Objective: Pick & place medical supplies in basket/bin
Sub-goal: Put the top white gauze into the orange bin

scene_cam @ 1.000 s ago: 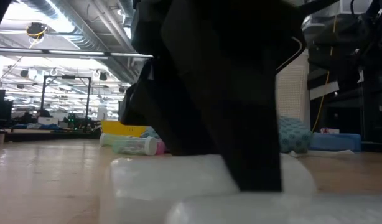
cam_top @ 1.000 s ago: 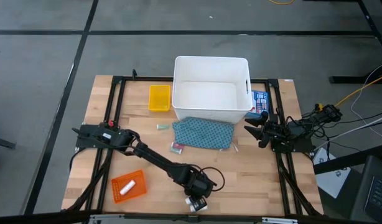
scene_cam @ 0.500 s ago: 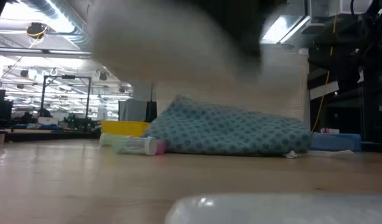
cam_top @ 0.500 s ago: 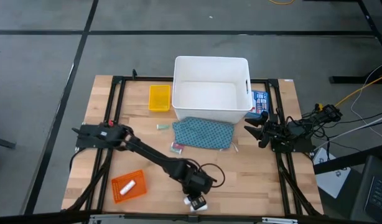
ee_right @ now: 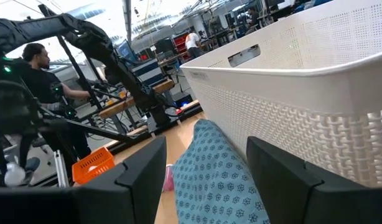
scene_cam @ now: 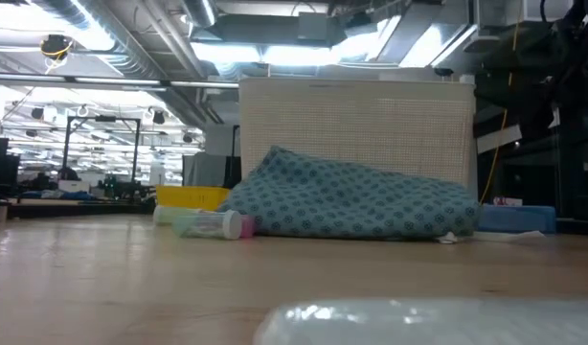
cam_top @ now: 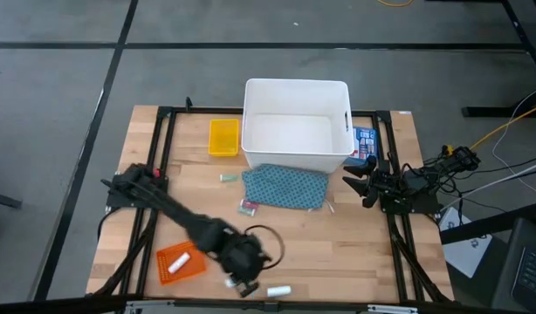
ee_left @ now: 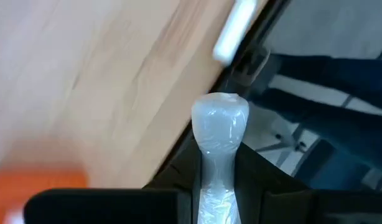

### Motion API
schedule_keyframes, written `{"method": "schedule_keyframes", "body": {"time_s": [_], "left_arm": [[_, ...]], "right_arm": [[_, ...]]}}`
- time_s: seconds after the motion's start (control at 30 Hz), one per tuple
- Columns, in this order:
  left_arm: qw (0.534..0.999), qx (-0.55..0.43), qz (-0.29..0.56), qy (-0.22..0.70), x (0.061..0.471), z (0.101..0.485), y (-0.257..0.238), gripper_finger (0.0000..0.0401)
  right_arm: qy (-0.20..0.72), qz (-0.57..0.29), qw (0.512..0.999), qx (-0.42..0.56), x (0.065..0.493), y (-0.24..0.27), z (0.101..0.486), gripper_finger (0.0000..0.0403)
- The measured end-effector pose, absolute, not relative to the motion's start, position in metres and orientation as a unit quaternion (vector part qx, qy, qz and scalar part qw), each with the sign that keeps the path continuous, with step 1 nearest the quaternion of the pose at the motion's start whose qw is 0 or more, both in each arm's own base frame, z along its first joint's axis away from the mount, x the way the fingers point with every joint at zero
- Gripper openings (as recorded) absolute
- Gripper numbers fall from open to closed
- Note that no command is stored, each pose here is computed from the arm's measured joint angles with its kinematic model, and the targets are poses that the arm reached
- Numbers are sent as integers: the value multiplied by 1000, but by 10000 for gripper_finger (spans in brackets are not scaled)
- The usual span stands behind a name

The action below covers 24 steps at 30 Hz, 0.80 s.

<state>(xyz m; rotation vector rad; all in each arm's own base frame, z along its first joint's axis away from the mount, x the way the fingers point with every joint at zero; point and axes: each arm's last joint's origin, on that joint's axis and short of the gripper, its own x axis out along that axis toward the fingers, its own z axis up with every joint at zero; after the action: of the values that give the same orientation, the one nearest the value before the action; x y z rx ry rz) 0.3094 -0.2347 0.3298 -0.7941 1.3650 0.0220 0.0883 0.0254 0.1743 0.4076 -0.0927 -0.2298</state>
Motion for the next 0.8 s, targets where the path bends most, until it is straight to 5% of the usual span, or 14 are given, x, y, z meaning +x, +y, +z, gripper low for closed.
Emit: {"method": "schedule_keyframes", "body": {"time_s": [0.47, 0.8], "left_arm": [[642, -333, 231, 651, 201, 327, -275, 59], [640, -283, 257, 667, 195, 284, -276, 59]], "right_arm": [[-45, -120, 974, 190, 88, 25, 174, 224], [-45, -120, 973, 190, 88, 25, 174, 224]]}}
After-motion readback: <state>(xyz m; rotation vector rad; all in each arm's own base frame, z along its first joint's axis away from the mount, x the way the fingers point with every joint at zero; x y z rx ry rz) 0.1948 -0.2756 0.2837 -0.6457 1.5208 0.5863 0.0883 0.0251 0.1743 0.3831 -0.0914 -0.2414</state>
